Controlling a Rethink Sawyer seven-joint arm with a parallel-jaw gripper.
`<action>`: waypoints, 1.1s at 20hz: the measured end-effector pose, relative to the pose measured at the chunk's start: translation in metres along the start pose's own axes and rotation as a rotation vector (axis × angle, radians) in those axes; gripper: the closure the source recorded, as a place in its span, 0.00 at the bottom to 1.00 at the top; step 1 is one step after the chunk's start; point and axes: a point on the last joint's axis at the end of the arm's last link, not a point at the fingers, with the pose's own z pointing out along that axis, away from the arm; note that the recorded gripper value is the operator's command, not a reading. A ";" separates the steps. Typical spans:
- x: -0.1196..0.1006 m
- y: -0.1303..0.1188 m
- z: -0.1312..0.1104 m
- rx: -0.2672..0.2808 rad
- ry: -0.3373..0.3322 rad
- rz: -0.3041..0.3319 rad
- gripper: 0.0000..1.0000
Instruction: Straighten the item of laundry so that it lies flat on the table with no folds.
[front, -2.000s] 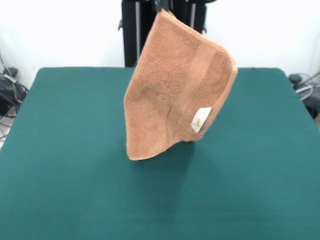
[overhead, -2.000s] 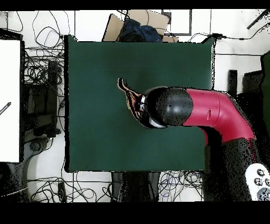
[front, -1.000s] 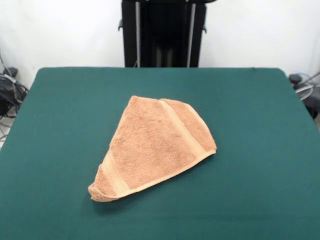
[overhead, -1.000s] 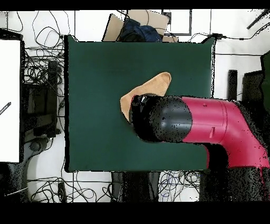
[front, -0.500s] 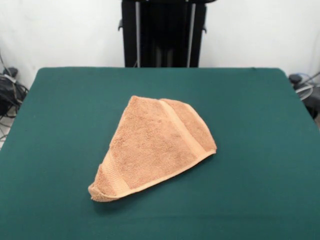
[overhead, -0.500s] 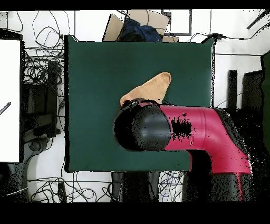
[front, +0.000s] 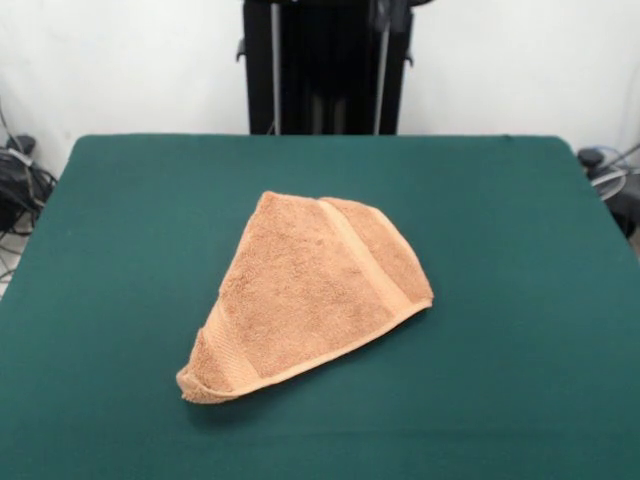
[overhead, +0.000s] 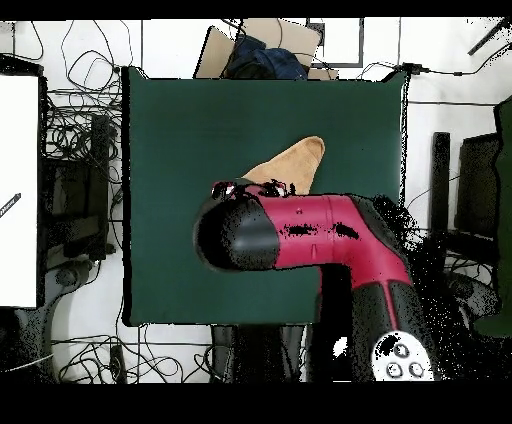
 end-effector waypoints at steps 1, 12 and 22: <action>0.001 0.002 0.006 -0.003 -0.005 -0.003 1.00; 0.033 0.008 0.084 -0.044 0.038 0.015 1.00; 0.062 -0.002 0.127 -0.071 0.138 0.057 1.00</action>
